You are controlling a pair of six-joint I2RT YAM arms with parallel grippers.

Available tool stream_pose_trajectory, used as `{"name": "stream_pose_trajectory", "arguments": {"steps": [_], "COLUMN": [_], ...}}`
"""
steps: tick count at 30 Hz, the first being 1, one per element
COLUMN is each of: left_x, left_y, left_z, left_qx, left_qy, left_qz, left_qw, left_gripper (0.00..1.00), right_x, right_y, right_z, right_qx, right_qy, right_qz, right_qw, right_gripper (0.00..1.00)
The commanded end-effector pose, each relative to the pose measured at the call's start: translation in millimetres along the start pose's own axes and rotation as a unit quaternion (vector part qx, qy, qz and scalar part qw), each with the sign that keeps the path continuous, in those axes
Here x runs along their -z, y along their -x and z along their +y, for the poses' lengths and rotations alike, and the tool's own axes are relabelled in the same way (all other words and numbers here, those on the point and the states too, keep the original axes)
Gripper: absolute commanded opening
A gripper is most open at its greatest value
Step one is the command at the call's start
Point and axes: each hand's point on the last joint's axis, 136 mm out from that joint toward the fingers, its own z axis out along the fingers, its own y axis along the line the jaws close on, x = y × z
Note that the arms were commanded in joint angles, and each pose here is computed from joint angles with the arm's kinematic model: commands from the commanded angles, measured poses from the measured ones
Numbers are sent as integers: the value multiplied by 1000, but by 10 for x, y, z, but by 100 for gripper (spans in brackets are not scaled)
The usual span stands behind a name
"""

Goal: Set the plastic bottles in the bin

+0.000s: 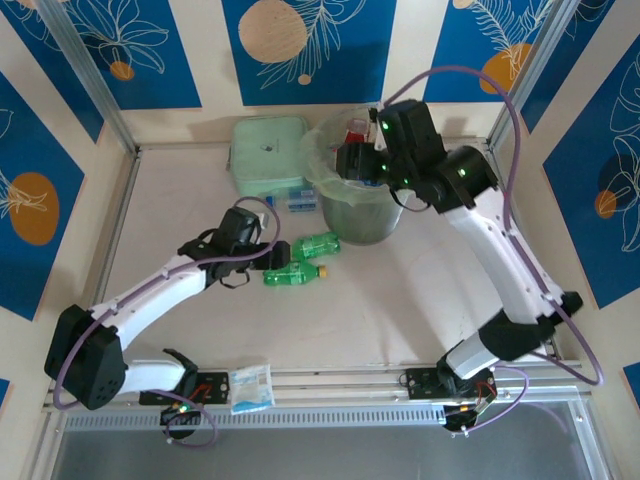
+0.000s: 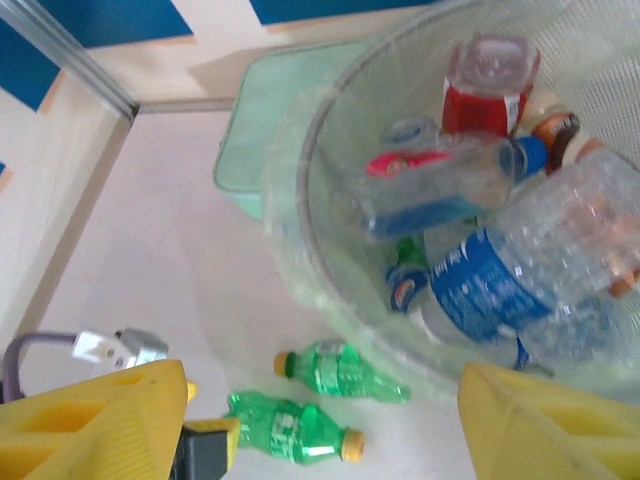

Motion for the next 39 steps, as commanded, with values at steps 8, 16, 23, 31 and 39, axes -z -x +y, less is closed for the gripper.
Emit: {"name": "stream_pose_trajectory", "arguments": {"steps": [8, 16, 23, 31, 39], "left_x": [-319, -637, -535, -575, -600], "left_y": [-51, -203, -396, -704, -863], "left_z": [-100, -148, -200, -173, -51], "left_qx": [-115, -137, -152, -181, -196], "left_qy": [17, 12, 12, 37, 89], "left_qz": [21, 72, 101, 152, 182], "left_qw": [993, 988, 983, 971, 960], "left_gripper": [96, 97, 98, 95, 86], "right_x": [353, 234, 207, 159, 176], "right_y": [-579, -1131, -1216, -1292, -1353], "right_z": [-317, -572, -611, -631, -665], "right_qx": [-44, -78, -82, -89, -95], "right_qy": [3, -17, -20, -23, -26], "right_qz": [-3, 47, 55, 66, 69], "right_qw": [999, 996, 995, 994, 993], "right_gripper": [80, 81, 81, 81, 81]}}
